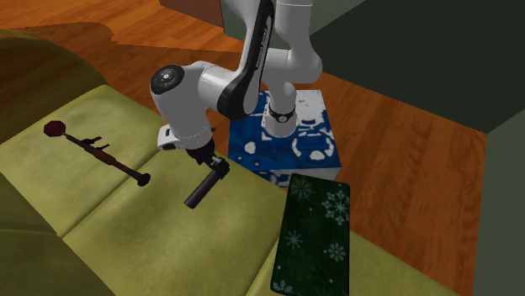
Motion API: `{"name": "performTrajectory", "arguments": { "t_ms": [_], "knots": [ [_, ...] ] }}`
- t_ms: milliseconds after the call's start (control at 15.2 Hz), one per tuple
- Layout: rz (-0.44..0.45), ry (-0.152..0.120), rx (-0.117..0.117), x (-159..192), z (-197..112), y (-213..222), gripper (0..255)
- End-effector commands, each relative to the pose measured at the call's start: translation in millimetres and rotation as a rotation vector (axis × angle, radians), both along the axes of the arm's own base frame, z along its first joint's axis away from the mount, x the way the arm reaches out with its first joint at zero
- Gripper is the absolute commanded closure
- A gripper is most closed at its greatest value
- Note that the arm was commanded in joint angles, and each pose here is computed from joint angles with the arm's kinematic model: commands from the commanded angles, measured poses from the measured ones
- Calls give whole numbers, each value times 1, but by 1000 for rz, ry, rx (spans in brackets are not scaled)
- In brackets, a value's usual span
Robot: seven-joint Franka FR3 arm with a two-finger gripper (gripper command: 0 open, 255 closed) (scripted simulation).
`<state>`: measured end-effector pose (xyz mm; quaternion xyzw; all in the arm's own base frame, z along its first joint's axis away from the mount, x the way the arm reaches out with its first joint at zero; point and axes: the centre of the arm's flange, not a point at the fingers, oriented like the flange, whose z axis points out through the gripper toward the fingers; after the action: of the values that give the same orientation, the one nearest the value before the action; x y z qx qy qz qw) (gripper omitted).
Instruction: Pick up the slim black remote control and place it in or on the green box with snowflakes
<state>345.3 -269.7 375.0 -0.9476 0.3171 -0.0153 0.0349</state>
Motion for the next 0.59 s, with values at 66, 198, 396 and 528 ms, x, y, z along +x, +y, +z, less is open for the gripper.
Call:
{"name": "performTrajectory", "arguments": {
  "t_ms": [66, 198, 396, 528],
  "knots": [
    [-47, 3, 12, -3, -26, -19, 0],
    [-47, 3, 12, -3, -36, -18, 0],
    [-47, 3, 12, -2, -52, -17, 0],
    [-47, 3, 12, -1, -60, -17, 0]
  ]
}}
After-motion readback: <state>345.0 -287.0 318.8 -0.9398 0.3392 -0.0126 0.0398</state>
